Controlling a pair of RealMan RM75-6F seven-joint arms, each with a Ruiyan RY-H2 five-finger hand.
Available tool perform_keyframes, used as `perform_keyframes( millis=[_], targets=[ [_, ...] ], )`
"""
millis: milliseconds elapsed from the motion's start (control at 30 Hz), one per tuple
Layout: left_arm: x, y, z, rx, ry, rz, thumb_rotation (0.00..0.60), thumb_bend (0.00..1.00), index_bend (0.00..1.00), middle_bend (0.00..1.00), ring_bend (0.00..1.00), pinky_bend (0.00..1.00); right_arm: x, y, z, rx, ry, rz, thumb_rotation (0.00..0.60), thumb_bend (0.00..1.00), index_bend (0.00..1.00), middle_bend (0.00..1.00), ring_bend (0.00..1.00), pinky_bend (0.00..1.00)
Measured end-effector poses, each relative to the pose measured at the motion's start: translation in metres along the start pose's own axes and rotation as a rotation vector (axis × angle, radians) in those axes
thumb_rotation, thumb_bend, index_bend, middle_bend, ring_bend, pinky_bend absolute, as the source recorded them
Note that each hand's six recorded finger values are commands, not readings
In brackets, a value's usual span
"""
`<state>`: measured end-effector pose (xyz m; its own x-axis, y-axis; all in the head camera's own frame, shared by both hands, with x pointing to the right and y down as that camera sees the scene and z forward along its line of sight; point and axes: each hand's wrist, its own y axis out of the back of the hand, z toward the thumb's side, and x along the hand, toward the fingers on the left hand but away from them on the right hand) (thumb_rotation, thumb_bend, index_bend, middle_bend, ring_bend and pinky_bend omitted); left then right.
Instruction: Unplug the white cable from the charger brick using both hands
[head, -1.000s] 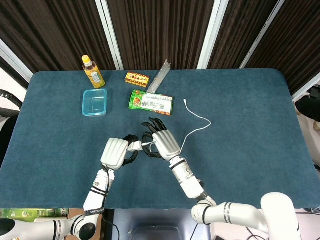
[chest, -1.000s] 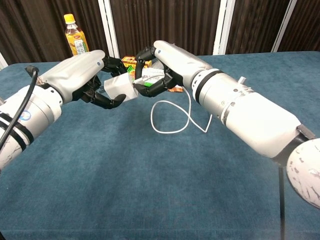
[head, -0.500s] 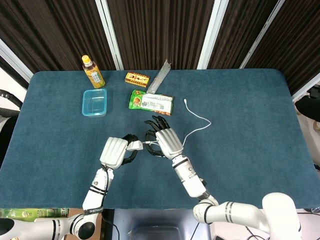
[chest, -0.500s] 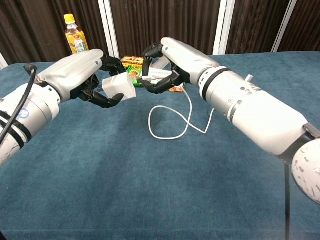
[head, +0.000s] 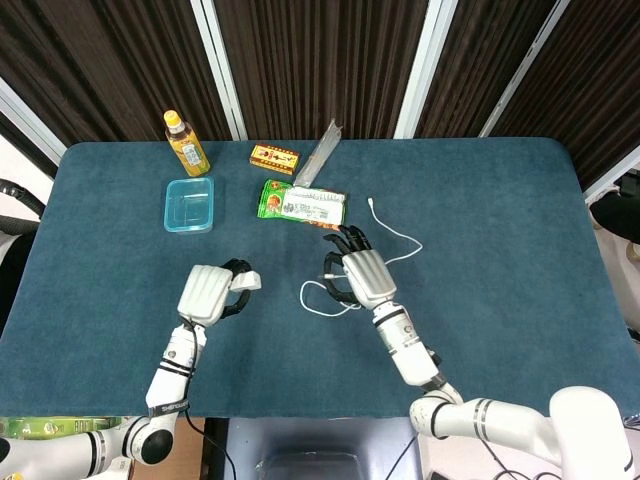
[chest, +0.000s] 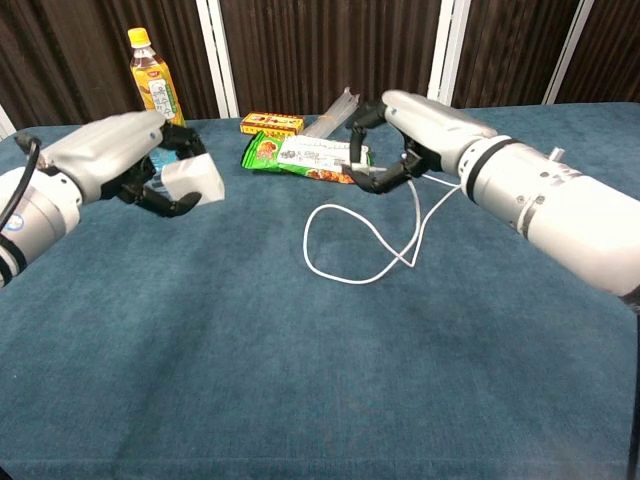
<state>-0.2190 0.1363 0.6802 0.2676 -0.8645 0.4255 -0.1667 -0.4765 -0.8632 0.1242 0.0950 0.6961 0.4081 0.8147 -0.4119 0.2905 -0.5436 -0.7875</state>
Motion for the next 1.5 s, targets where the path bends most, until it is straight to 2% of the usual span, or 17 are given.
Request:
perform_keyframes(
  millis=[200, 333, 433, 500, 633, 767, 867, 1100, 1167, 1233, 1267, 1333, 1400, 1467, 1500],
  targets=[
    [0.0, -0.022, -0.031, 0.032, 0.041, -0.045, 0.6, 0.59, 0.74, 0.74, 1.0, 1.0, 0.003, -0.015, -0.04, 0.128, -0.076, 0.056, 0.6, 0.69, 0.89, 0.27, 0.05, 0.0],
    [0.0, -0.036, -0.045, 0.069, 0.045, -0.054, 0.6, 0.56, 0.7, 0.65, 1.0, 1.0, 0.005, -0.026, -0.06, 0.184, -0.111, 0.085, 0.6, 0.69, 0.75, 0.27, 0.05, 0.0],
    [-0.001, -0.047, -0.052, 0.073, 0.051, -0.082, 0.6, 0.55, 0.59, 0.54, 1.0, 1.0, 0.006, -0.034, -0.067, 0.216, -0.119, 0.106, 0.6, 0.69, 0.59, 0.27, 0.05, 0.0],
    [-0.001, -0.052, -0.055, 0.076, 0.049, -0.1, 0.6, 0.54, 0.48, 0.46, 1.0, 1.0, 0.007, -0.034, -0.066, 0.202, -0.115, 0.108, 0.6, 0.67, 0.5, 0.26, 0.04, 0.0],
    [0.0, -0.056, -0.056, 0.06, 0.044, -0.119, 0.6, 0.52, 0.39, 0.38, 1.0, 1.0, 0.007, -0.03, -0.062, 0.164, -0.098, 0.107, 0.6, 0.61, 0.33, 0.19, 0.0, 0.0],
    [-0.001, -0.056, -0.057, 0.066, 0.04, -0.135, 0.6, 0.5, 0.32, 0.3, 1.0, 1.0, 0.01, -0.022, -0.059, 0.139, -0.089, 0.123, 0.6, 0.55, 0.12, 0.1, 0.0, 0.0],
    [-0.001, -0.055, -0.057, 0.063, 0.04, -0.143, 0.6, 0.5, 0.31, 0.29, 1.0, 1.0, 0.013, -0.011, -0.056, 0.126, -0.079, 0.125, 0.6, 0.51, 0.04, 0.06, 0.0, 0.0],
    [-0.003, -0.043, -0.05, 0.05, 0.013, -0.129, 0.6, 0.47, 0.26, 0.22, 1.0, 1.0, 0.024, 0.027, -0.054, 0.12, -0.066, 0.094, 0.6, 0.46, 0.0, 0.02, 0.0, 0.0],
    [-0.004, -0.034, -0.048, 0.046, 0.0, -0.101, 0.6, 0.46, 0.24, 0.21, 1.0, 1.0, 0.03, 0.038, -0.056, 0.125, -0.067, 0.086, 0.6, 0.42, 0.0, 0.01, 0.0, 0.0],
    [-0.007, -0.02, -0.048, 0.048, -0.014, -0.059, 0.6, 0.45, 0.22, 0.19, 0.94, 1.0, 0.037, 0.047, -0.059, 0.135, -0.069, 0.083, 0.6, 0.37, 0.0, 0.0, 0.0, 0.0],
    [-0.009, -0.012, -0.049, 0.051, -0.018, -0.038, 0.6, 0.44, 0.2, 0.18, 0.86, 0.97, 0.043, 0.054, -0.062, 0.147, -0.073, 0.084, 0.6, 0.34, 0.0, 0.0, 0.0, 0.0],
    [-0.016, 0.006, -0.057, 0.063, -0.021, 0.002, 0.6, 0.44, 0.18, 0.17, 0.55, 0.73, 0.056, 0.064, -0.067, 0.173, -0.082, 0.088, 0.6, 0.3, 0.0, 0.0, 0.0, 0.0],
    [-0.024, 0.021, -0.069, 0.076, -0.014, 0.016, 0.6, 0.44, 0.16, 0.13, 0.11, 0.24, 0.075, 0.076, -0.077, 0.218, -0.103, 0.099, 0.6, 0.27, 0.0, 0.0, 0.0, 0.0],
    [-0.038, 0.037, -0.087, 0.093, 0.006, 0.022, 0.6, 0.44, 0.15, 0.08, 0.01, 0.07, 0.1, 0.092, -0.089, 0.275, -0.138, 0.098, 0.6, 0.27, 0.0, 0.0, 0.0, 0.0],
    [-0.046, 0.044, -0.098, 0.098, 0.021, 0.023, 0.6, 0.44, 0.14, 0.06, 0.0, 0.03, 0.111, 0.1, -0.094, 0.298, -0.157, 0.088, 0.6, 0.27, 0.0, 0.0, 0.0, 0.0]
  ],
)
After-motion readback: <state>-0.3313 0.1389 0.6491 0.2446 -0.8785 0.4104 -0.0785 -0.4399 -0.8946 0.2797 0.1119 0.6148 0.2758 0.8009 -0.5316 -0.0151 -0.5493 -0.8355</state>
